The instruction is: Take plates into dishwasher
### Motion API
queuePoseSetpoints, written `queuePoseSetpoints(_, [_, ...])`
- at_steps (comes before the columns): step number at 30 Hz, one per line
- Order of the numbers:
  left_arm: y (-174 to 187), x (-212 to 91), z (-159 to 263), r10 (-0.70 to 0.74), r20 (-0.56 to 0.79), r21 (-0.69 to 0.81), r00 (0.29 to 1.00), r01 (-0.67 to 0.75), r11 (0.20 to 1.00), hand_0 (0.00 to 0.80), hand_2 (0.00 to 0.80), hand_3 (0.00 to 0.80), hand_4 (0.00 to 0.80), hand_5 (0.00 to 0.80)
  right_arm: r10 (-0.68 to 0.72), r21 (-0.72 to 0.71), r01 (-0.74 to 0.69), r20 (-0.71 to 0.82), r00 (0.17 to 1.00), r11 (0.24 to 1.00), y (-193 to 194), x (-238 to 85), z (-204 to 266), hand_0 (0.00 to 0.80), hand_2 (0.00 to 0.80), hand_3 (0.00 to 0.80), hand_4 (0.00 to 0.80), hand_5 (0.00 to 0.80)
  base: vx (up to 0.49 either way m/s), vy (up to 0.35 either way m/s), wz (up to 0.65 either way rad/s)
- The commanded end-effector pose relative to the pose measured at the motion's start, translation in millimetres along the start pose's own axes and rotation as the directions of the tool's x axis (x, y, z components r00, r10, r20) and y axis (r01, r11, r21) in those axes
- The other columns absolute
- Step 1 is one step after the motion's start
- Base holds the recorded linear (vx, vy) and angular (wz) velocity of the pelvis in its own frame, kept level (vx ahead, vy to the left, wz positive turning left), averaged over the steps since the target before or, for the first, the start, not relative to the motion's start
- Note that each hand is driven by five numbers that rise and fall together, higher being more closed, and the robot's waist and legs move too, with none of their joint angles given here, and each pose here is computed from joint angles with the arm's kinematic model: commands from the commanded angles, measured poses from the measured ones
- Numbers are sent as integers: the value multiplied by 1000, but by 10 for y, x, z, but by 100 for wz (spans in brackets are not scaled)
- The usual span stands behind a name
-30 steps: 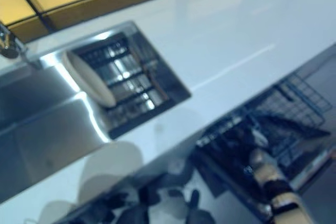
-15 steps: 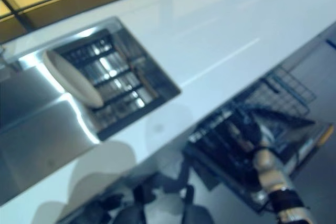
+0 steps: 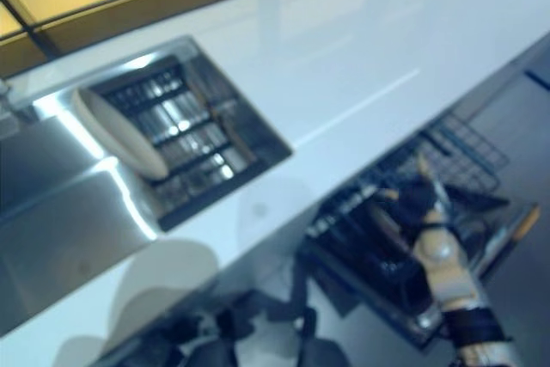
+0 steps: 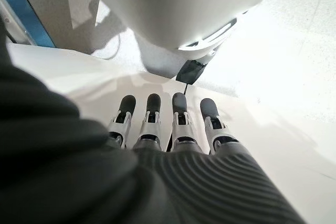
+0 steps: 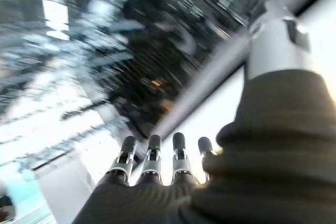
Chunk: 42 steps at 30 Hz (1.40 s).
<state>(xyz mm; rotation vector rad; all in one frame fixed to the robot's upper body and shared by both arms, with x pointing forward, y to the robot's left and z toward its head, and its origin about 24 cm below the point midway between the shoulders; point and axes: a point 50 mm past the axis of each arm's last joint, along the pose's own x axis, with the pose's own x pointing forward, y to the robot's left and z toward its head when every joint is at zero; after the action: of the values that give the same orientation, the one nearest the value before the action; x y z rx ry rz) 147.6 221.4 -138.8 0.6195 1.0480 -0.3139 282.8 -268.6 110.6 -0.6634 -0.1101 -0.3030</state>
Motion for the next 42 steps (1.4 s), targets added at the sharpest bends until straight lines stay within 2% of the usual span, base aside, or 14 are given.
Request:
queuePoseSetpoints(1, [95, 34, 5, 52, -19, -46, 998, -53, 998, 0, 0, 0, 0, 0, -121, 120, 98, 204, 972, 988, -271, 88, 429, 0, 0, 0, 0, 0, 52, 59, 0])
queuePoseSetpoints(6, [4, 21, -143, 39, -63, -84, 997, -45, 995, 0, 0, 0, 0, 0, -158, 267, 77, 295, 942, 961, -417, 103, 713, 0, 0, 0, 0, 0, 67, 78, -1])
queuePoseSetpoints(12, [-66, 1, -290, 27, -118, -107, 993, -40, 993, 0, 0, 0, 0, 0, -211, 331, 70, 415, 885, 941, -620, 139, 1075, 0, 0, 0, 0, 0, 67, 95, -9])
queuePoseSetpoints(21, [-105, -10, -365, 25, -157, -137, 987, -47, 989, 0, 0, 0, 0, 0, -222, 407, -44, 582, 782, 912, -772, 207, 1729, 0, 0, 0, 0, 0, 55, 98, -3])
queuePoseSetpoints(27, [-107, -13, -393, 15, -181, -159, 983, -44, 986, 0, 0, 0, 0, 0, -102, 403, -192, 604, 790, 895, -551, 324, 2009, 0, 0, 0, 0, 0, 41, 89, 3])
queuePoseSetpoints(35, [-128, -12, -404, 7, -195, -172, 981, -41, 984, 0, 0, 0, 0, 0, -42, 441, -239, 538, 842, 865, -285, 498, 2067, 0, 0, 0, 0, 0, 25, 41, 12])
queuePoseSetpoints(42, [-149, -10, -402, 4, -212, -192, 977, -46, 980, 0, 0, 0, 0, 0, 84, 573, -328, 410, 908, 751, 301, 590, 2050, 0, 0, 0, 0, 0, 22, 47, 16])
